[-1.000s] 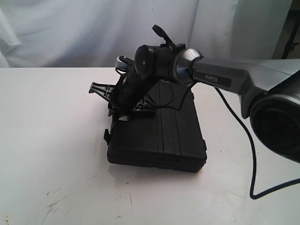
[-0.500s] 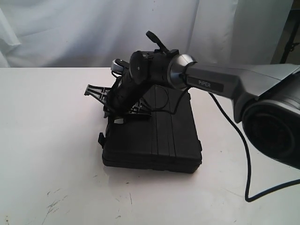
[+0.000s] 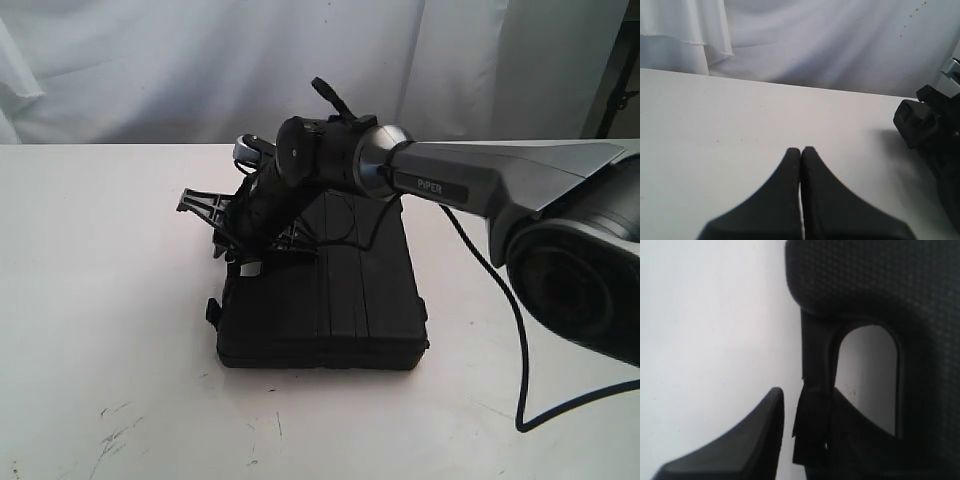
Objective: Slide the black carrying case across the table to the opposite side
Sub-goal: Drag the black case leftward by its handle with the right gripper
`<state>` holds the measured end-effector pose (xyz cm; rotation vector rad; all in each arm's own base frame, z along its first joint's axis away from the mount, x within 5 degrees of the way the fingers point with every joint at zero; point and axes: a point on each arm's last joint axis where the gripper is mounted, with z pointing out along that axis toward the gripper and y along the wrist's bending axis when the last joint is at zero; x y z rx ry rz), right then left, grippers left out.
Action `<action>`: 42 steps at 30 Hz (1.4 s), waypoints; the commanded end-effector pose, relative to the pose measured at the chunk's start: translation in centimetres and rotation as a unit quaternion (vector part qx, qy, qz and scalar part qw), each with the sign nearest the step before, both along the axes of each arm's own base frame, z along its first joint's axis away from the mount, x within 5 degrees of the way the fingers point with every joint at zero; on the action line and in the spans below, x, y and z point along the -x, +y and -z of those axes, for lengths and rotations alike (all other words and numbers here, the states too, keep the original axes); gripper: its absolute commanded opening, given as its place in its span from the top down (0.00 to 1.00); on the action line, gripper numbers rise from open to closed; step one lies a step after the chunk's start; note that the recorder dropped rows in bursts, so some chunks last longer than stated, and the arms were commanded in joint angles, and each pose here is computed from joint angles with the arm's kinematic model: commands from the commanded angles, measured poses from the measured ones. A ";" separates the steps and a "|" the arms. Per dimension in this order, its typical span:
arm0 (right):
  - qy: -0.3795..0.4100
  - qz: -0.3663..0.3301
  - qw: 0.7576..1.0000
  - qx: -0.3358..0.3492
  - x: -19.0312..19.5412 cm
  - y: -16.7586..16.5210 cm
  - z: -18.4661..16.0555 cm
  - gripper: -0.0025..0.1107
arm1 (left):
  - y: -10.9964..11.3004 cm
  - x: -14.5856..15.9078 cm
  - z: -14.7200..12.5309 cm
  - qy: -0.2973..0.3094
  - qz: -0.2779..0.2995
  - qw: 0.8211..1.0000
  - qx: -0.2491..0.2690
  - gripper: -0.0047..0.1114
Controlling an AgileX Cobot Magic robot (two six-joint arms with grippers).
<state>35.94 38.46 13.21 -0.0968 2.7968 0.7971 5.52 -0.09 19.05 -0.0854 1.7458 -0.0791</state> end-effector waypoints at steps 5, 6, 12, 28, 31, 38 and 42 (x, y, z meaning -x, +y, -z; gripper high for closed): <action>-0.019 0.021 0.999 -0.033 -0.8 0.2 0.5 0.58 | 0.0 0.0 0.1 0.001 -0.001 1.000 0.003 0.96; -0.017 0.021 0.999 -0.032 -0.8 0.2 0.5 0.57 | 0.0 0.0 0.1 0.001 -0.001 1.000 0.003 0.96; -0.004 0.012 1.000 -0.022 -0.5 0.1 0.7 0.51 | 0.0 0.0 0.1 0.001 -0.001 1.000 0.003 0.96; -0.004 -0.018 0.998 0.057 0.0 -1.3 -0.8 0.51 | 0.0 0.0 0.1 0.001 -0.001 1.000 0.003 0.96; -0.004 -0.020 0.998 0.057 0.1 -1.3 -1.0 0.51 | 0.0 0.0 0.1 0.001 -0.001 1.000 0.003 0.96; -0.031 -0.028 0.997 0.059 0.1 -1.5 -2.6 0.51 | 0.0 0.0 0.1 0.001 -0.001 1.000 0.003 0.96; -0.070 -0.038 0.994 0.070 0.1 -1.8 -4.7 0.56 | 0.0 0.0 0.1 0.001 -0.001 1.000 0.003 0.96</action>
